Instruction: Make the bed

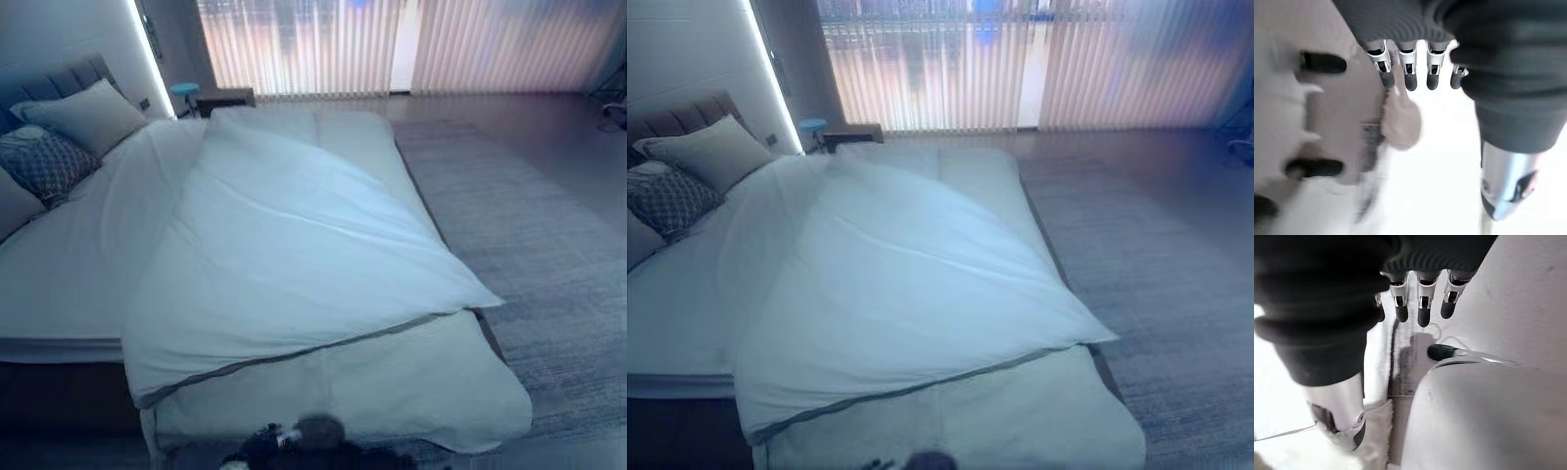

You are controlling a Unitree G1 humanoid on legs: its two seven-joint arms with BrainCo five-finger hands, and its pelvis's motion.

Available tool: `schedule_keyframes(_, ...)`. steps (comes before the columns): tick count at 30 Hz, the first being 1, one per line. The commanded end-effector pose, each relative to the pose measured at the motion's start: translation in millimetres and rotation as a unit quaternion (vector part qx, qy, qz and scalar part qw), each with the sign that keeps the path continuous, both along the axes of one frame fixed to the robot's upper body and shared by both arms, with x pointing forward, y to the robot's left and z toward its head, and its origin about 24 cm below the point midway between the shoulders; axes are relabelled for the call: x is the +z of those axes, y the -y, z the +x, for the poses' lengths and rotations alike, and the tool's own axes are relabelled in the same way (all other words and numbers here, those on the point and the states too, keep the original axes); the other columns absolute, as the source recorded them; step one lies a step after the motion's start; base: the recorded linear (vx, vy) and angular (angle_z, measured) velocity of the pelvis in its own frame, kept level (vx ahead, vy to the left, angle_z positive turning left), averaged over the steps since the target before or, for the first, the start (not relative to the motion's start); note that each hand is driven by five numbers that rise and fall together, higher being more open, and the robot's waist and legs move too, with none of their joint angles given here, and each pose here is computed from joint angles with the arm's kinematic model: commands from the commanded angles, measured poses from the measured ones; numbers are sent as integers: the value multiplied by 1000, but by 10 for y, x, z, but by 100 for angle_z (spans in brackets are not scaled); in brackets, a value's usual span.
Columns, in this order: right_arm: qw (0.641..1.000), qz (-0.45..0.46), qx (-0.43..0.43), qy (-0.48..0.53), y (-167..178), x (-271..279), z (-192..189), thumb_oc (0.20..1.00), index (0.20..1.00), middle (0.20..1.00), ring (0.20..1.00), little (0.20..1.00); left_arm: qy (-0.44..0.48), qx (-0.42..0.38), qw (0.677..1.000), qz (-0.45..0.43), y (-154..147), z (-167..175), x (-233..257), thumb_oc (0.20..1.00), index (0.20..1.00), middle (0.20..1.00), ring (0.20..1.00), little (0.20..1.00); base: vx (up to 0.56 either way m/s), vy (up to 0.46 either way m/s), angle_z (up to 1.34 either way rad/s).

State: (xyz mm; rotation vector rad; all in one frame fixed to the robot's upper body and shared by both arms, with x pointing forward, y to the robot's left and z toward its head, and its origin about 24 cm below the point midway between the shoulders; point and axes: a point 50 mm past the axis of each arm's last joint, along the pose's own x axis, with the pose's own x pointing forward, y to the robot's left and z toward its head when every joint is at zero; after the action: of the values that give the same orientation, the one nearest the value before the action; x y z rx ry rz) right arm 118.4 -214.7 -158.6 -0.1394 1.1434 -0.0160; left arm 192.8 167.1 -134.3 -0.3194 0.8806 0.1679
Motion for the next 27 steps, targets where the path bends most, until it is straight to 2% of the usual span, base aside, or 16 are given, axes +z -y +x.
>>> schedule_keyframes(1, 997, 36, 10, 62, -285, 89, 356, 1000, 1000, 1000, 1000, 1000, 92, 73, 993, -25, -6, 590, 361, 1000, 1000, 1000, 1000, 1000, -239, -74, -7)
schedule_keyframes(2, 995, 42, 20, 89, -304, 153, 477, 1000, 1000, 1000, 1000, 1000, 136, 114, 983, -52, -27, 844, 572, 1000, 1000, 1000, 1000, 1000, -198, -57, -2)
schedule_keyframes(3, 994, 41, 26, 99, -307, 182, 527, 1000, 1000, 1000, 1000, 1000, 152, 133, 977, -62, -42, 941, 659, 1000, 1000, 1000, 1000, 1000, -199, -56, 2)
schedule_keyframes(4, 994, 41, 26, 100, -307, 183, 530, 1000, 1000, 1000, 1000, 1000, 152, 133, 977, -62, -42, 944, 661, 1000, 1000, 1000, 1000, 1000, -97, -8, 8)
schedule_keyframes(7, 989, 46, 26, 138, -319, 291, 706, 1000, 1000, 1000, 1000, 1000, 205, 199, 952, -108, -86, 1201, 939, 1000, 1000, 1000, 1000, 1000, -122, 6, 9)
schedule_keyframes(8, 986, 51, 31, 158, -335, 346, 776, 1000, 1000, 1000, 1000, 1000, 240, 223, 935, -135, -117, 1344, 1123, 1000, 1000, 1000, 1000, 1000, -82, 8, 8)
schedule_keyframes(11, 981, 57, 44, 181, -371, 419, 865, 1000, 1000, 1000, 1000, 1000, 268, 244, 919, -157, -161, 1461, 1288, 1000, 1000, 1000, 1000, 1000, -76, 8, 1)
schedule_keyframes(13, 973, 63, 65, 213, -442, 534, 981, 1000, 1000, 1000, 1000, 1000, 313, 271, 890, -192, -232, 1618, 1555, 1000, 1000, 1000, 1000, 1000, -102, -4, -1)
schedule_keyframes(21, 963, 68, 77, 248, -557, 666, 1107, 1000, 1000, 1000, 1000, 1000, 355, 324, 852, -207, -487, 1836, 1989, 1000, 1000, 1000, 1000, 1000, -41, 8, -1)
schedule_keyframes(24, 959, 67, 81, 265, -592, 731, 1170, 1000, 1000, 1000, 1000, 1000, 382, 343, 833, -207, -606, 1954, 2300, 1000, 1000, 1000, 1000, 1000, -4, 7, -2)
schedule_keyframes(27, 958, 66, 79, 267, -587, 738, 1177, 1000, 1000, 1000, 1000, 1000, 392, 344, 829, -201, -655, 1982, 2396, 1000, 1000, 1000, 1000, 1000, 17, 19, -4)
